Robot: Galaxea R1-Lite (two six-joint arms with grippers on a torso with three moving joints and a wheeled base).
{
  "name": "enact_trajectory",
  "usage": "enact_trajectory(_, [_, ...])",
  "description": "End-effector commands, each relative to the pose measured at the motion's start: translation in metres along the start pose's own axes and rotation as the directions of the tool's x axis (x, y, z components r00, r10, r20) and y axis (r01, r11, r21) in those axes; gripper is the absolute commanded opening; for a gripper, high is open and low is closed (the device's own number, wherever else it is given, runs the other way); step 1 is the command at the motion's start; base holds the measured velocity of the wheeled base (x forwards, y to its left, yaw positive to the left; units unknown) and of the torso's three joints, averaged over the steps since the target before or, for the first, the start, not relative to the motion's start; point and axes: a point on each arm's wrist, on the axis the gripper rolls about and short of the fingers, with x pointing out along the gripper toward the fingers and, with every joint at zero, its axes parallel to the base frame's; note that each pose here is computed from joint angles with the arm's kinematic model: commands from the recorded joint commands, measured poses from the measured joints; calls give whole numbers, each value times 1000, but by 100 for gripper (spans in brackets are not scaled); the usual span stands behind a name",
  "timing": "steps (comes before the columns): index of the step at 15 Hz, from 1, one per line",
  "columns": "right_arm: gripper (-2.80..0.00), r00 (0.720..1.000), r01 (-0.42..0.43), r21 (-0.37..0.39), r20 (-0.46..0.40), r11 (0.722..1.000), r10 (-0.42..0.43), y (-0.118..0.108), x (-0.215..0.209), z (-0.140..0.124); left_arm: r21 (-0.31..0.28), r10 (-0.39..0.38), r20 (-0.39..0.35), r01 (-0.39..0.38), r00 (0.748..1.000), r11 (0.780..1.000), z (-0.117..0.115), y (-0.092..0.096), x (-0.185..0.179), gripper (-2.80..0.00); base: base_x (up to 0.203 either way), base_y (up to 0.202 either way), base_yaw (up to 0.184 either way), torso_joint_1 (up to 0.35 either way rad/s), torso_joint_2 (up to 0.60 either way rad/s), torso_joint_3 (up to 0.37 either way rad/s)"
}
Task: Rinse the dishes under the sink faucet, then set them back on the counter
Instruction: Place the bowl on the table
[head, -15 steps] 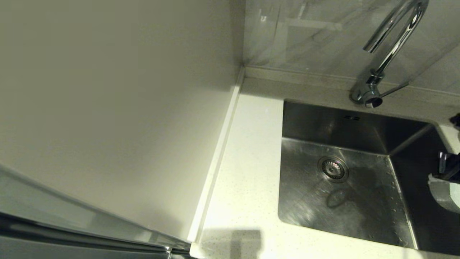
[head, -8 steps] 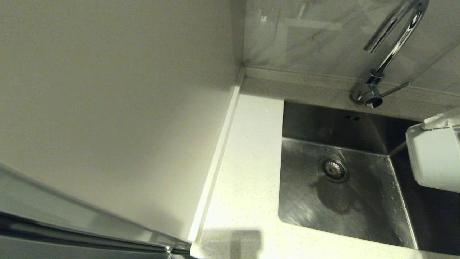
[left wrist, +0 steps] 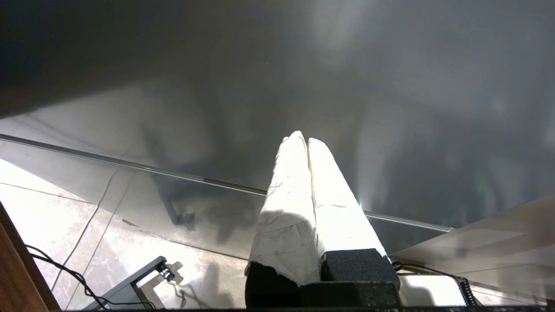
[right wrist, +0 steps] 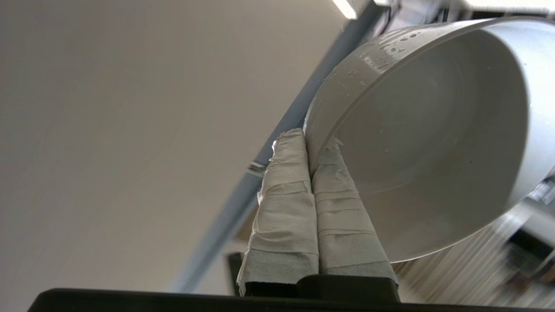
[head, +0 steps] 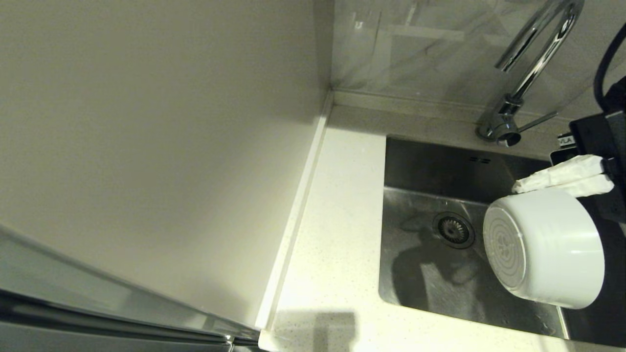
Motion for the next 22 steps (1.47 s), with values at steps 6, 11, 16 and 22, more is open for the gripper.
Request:
enact_trajectory(6, [-280, 972, 152, 152, -201, 977, -120, 8, 58, -2, -1, 0, 3, 0, 1000, 1000, 0, 0, 0, -280, 0, 0, 0, 0, 0, 0])
enact_trajectory(11, [-280, 947, 174, 217, -304, 960, -103, -11, 71, -2, -1, -1, 4, 1, 1000, 1000, 0, 0, 0, -280, 0, 0, 0, 0, 0, 0])
enact_trajectory(16, [-280, 919, 395, 63, -50, 917, -392, -24, 60, -2, 0, 0, 4, 0, 1000, 1000, 0, 0, 0, -280, 0, 0, 0, 0, 0, 0])
enact_trajectory(22, [-280, 465, 718, -136, 824, 683, -324, -35, 8, 10, -1, 0, 3, 0, 1000, 1000, 0, 0, 0, -280, 0, 0, 0, 0, 0, 0])
